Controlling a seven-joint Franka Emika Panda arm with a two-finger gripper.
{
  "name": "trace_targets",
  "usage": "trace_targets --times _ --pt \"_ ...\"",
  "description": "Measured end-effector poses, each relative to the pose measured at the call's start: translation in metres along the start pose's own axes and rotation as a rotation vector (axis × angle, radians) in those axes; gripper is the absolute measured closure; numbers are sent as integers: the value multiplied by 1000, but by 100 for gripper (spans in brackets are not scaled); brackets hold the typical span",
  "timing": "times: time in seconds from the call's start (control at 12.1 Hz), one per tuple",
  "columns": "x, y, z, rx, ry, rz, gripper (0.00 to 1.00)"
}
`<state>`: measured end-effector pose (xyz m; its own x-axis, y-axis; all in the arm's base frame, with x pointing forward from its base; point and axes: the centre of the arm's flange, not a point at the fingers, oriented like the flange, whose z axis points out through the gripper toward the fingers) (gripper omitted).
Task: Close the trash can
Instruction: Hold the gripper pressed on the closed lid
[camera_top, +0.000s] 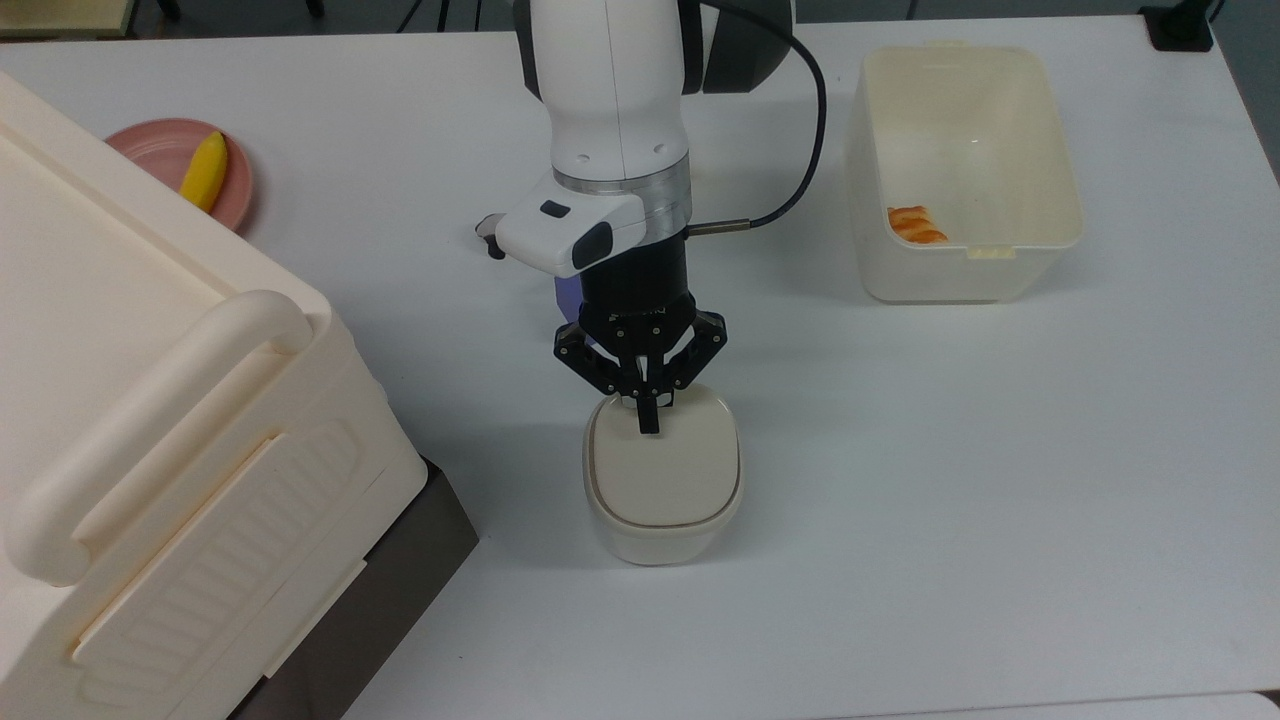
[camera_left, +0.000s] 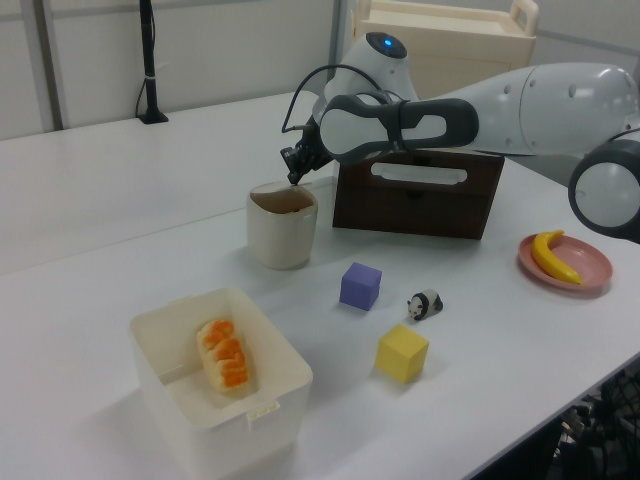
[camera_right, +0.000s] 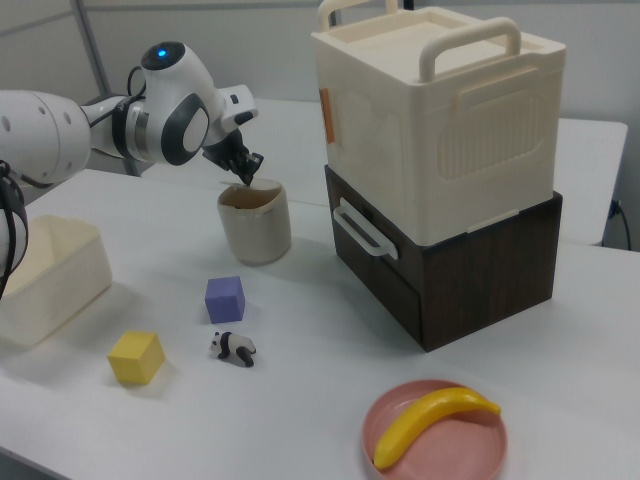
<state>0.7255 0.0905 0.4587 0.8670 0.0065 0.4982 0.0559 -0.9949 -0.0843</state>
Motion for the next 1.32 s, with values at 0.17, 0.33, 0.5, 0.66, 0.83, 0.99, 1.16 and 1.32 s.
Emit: trace_targets --times 0.17,0.33,0.5,0.66,0.83,0.99,1.16,1.32 --pt "-3 0 2 -2 -18 0 99" --pt "-6 0 6 -3 -30 0 99" --pt "-10 0 10 -3 -40 -1 99" --pt "-15 0 14 -4 -52 -2 99" --pt "-18 0 17 -7 -60 -5 99" --pt "-20 0 19 -9 -65 -7 99" --pt "-20 0 19 -10 -65 -9 99" --pt "-21 -1 20 -17 -67 -20 99"
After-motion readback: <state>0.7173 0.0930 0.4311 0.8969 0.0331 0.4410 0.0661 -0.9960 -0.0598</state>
